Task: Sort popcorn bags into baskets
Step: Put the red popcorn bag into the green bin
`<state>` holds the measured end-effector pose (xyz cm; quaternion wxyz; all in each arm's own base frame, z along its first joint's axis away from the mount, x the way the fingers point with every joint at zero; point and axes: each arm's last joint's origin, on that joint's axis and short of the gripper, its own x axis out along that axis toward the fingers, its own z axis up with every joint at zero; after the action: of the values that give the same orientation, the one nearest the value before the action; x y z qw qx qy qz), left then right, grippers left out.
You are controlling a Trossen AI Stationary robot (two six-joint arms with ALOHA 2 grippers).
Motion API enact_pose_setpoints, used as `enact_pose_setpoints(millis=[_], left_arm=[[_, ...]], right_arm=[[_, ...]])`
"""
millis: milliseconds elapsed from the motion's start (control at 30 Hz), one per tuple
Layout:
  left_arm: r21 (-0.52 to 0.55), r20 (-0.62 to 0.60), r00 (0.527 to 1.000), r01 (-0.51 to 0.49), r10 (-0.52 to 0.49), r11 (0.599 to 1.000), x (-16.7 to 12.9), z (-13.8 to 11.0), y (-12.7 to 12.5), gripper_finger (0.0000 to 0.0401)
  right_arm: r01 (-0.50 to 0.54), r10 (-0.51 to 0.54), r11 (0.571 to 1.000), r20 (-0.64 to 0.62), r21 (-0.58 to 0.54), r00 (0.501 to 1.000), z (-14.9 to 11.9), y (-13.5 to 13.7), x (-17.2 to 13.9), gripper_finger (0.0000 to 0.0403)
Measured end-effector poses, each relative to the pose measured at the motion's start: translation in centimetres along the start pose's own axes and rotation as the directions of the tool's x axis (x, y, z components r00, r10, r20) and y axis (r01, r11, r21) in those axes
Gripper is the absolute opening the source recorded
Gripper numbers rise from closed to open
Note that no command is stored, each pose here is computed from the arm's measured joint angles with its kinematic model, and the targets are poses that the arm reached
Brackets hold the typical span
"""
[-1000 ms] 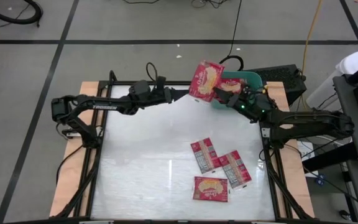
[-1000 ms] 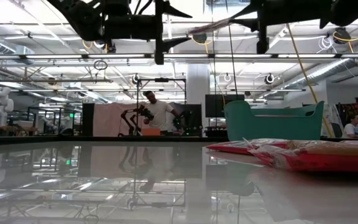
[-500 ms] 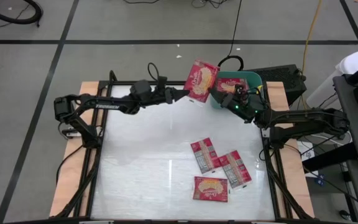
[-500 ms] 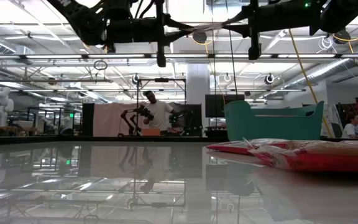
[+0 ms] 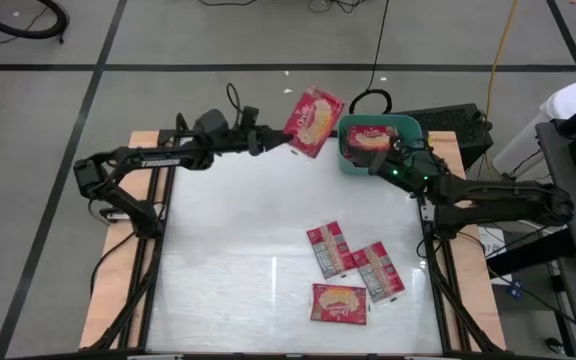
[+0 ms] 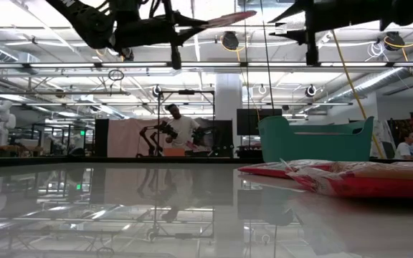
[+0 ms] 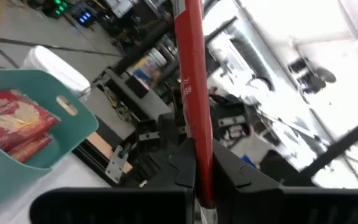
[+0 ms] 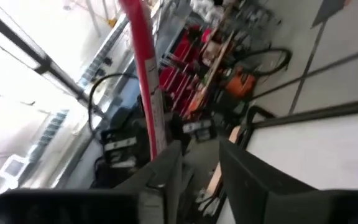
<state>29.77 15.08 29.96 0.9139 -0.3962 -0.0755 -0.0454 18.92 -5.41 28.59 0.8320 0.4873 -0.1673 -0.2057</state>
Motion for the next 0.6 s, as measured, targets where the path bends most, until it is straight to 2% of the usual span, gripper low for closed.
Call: enact_pose_setpoints(millis=[200, 433, 600], left_arm=[[0.044, -0.165, 0.984, -0.064, 0.071, 0.997, -2.6, 1.0, -0.7, 0.002], [0.104, -0.314, 0.937, -0.125, 0.152, 0.987, -5.4, 0.6, -2.8, 0.0023], [0.135, -0.39, 0.908, -0.11, 0.155, 0.985, -6.3, -0.5, -4.6, 0.0018]], right_arm=[[0.023, -0.019, 0.999, -0.125, 0.035, 0.992, 0.7, 1.2, -1.1, 0.012], [0.138, -0.169, 0.982, -0.289, -0.126, 0.942, 2.7, 5.2, -1.1, 0.0121], [0.15, -0.226, 0.962, -0.36, -0.226, 0.905, 3.9, 7.9, -0.5, 0.0121]])
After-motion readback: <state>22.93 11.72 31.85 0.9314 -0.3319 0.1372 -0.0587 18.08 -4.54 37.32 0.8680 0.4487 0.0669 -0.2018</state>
